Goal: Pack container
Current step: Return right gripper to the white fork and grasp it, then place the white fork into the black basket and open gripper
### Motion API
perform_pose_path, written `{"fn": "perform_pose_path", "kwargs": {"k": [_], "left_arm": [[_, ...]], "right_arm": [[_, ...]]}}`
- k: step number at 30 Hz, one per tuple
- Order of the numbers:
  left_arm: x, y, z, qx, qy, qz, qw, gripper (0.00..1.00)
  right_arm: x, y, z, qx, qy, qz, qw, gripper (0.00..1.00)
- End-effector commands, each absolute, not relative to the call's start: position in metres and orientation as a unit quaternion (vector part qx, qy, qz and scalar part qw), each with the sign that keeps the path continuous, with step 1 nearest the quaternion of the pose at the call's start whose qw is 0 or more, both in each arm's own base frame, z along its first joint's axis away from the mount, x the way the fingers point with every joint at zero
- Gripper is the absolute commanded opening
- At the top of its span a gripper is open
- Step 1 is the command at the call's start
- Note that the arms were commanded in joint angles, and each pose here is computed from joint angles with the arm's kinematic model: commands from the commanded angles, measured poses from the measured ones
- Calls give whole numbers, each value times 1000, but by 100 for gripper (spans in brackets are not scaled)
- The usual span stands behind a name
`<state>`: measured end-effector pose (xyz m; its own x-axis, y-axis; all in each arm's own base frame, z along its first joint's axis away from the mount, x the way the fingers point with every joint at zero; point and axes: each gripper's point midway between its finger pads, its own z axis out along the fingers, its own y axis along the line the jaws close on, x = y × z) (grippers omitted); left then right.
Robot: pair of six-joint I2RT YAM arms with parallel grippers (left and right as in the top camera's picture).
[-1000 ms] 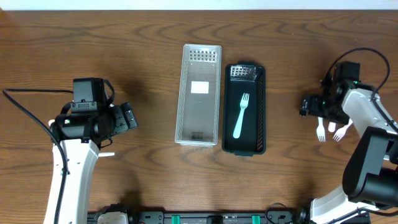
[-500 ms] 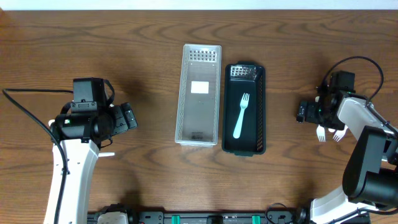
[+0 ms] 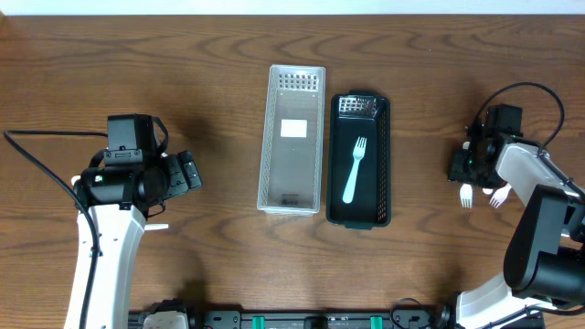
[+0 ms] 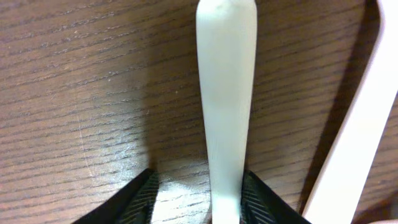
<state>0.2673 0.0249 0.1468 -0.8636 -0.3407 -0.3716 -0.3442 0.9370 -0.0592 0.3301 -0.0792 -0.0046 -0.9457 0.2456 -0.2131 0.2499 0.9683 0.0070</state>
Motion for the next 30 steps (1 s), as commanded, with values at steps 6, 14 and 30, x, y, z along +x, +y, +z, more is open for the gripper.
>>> {"fn": "perform_pose_path", "kwargs": {"k": [6,14,30], "left_arm": [[271,28,153,-172,965,10,199,98],[271,28,153,-172,965,10,199,98],[272,28,153,-172,964,10,200,98]], "right_arm": [[322,-75,-12,133,987,0,94,27],[324,-74,-12,154,983,7,97,10],[395,17,143,59,971,60,226,1]]}}
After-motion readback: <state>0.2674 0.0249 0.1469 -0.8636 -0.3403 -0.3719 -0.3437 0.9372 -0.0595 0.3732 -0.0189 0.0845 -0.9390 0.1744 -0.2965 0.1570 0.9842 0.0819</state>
